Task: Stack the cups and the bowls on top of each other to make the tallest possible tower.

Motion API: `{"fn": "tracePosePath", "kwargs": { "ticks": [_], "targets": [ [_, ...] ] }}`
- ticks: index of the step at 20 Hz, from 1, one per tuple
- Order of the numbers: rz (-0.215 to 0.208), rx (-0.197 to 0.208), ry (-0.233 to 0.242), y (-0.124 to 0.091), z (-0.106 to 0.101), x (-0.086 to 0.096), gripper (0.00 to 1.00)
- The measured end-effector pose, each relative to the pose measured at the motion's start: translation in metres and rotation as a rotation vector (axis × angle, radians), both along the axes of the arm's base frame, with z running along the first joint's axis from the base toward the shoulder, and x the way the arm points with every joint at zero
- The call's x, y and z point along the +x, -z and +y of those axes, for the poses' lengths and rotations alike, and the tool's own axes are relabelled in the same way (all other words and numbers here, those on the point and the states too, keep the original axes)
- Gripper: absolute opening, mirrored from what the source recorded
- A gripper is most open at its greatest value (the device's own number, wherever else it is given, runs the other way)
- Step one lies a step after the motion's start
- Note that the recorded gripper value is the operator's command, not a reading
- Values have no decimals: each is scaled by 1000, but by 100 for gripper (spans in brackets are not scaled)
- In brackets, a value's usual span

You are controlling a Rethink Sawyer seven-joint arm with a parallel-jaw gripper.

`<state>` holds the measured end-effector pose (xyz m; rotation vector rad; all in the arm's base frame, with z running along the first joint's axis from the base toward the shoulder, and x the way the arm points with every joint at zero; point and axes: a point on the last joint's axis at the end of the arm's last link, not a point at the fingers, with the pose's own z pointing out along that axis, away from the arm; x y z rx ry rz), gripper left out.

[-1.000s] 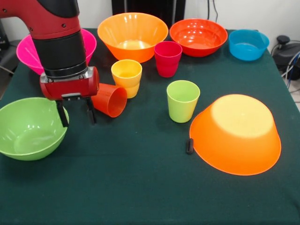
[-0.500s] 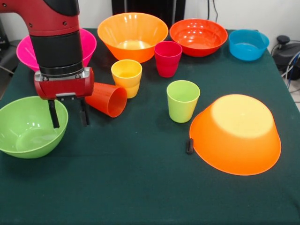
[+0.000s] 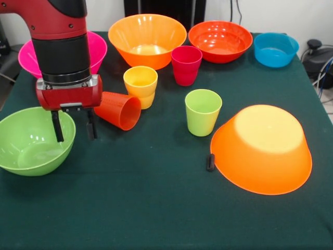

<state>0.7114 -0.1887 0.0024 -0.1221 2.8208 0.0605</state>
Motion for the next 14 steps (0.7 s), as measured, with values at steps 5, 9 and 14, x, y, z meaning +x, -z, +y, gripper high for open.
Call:
{"fn": "tracePosePath", "kwargs": {
  "ticks": [5,9,14],
  "targets": [
    [-1,-3,3,1,-2,1,100],
    [-1,-2,9,5,-4,2,100],
    [-6,-8,15,9,-9,5,100]
  ]
}}
